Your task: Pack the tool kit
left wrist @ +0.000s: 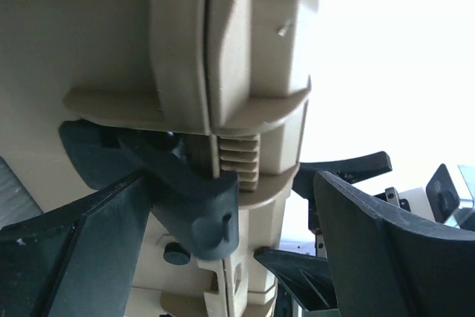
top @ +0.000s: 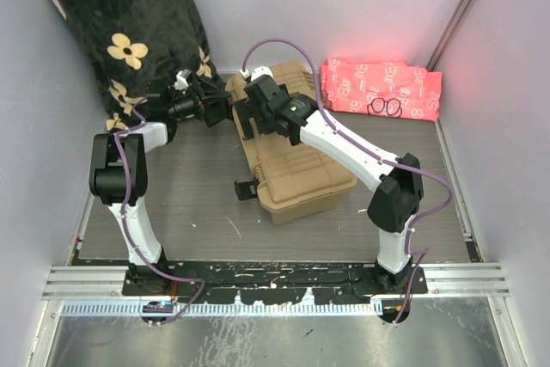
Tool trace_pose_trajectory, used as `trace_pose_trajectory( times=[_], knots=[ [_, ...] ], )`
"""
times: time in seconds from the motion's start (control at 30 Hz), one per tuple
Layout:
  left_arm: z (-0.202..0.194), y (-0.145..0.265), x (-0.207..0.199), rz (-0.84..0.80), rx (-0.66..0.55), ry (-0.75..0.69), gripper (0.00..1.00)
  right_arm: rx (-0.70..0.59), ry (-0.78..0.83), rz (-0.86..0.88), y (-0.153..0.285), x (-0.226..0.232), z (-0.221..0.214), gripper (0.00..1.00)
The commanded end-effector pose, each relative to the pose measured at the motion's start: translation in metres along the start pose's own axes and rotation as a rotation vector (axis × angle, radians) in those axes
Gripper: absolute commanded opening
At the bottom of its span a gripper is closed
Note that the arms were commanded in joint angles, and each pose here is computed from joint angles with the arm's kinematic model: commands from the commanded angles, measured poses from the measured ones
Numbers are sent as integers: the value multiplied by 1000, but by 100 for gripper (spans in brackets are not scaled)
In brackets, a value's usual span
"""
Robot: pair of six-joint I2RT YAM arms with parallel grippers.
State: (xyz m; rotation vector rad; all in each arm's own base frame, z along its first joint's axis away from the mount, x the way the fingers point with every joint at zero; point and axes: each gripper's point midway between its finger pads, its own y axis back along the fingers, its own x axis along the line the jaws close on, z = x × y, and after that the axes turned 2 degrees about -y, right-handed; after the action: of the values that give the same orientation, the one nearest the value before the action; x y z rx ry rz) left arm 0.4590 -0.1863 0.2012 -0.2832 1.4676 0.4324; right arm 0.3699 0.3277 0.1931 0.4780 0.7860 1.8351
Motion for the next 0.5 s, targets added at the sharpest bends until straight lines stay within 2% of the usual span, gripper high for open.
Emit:
trace_pose_trajectory(
  times=[0.0, 0.47],
  knots=[
    [-58, -29, -69, -118, 158, -143, 89, 787, 116, 146, 1, 27, -213, 89],
    [-54, -31, -81, -130, 148, -160, 88, 781, 105, 144, 5, 25, -215, 89]
  ],
)
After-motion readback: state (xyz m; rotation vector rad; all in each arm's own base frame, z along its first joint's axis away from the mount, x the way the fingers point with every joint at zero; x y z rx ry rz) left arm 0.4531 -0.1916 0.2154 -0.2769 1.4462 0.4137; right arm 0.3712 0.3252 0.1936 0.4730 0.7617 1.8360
